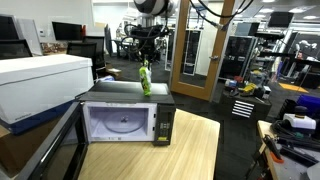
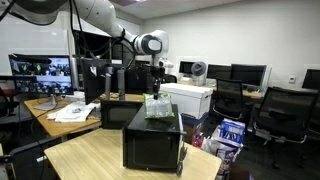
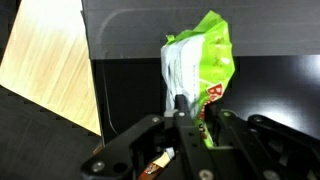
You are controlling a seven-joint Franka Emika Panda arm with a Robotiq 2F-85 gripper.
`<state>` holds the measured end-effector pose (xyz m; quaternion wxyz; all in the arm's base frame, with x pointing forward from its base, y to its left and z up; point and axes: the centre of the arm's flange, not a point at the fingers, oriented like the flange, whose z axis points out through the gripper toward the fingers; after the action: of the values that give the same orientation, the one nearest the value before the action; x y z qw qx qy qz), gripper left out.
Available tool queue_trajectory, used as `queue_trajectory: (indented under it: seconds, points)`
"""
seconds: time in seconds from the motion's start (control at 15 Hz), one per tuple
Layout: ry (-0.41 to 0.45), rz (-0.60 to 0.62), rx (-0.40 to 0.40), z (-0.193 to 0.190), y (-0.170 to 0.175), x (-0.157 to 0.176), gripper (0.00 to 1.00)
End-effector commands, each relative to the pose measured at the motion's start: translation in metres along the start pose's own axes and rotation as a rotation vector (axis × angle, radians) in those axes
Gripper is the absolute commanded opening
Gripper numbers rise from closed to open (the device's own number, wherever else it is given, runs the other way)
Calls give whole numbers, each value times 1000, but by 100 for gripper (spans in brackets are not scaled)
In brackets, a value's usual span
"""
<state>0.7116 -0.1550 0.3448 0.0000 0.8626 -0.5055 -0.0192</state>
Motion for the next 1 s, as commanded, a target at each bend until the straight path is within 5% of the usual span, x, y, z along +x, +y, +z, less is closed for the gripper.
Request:
queue_trajectory:
  seconds: [0.0,0.4,0.47,0.53,0.67,0.93]
  points:
    - [-37,-27,20,11,55,-18,9]
    - [-31,-95,32,25,65,-34,9]
    - [-31,-117,29,26,61,-39,14]
    - [-30,-137,24,26,59,-45,46]
    - [-25,-170,10,23,51,-56,46]
    - [-45,-241,-31,44,25,-95,73]
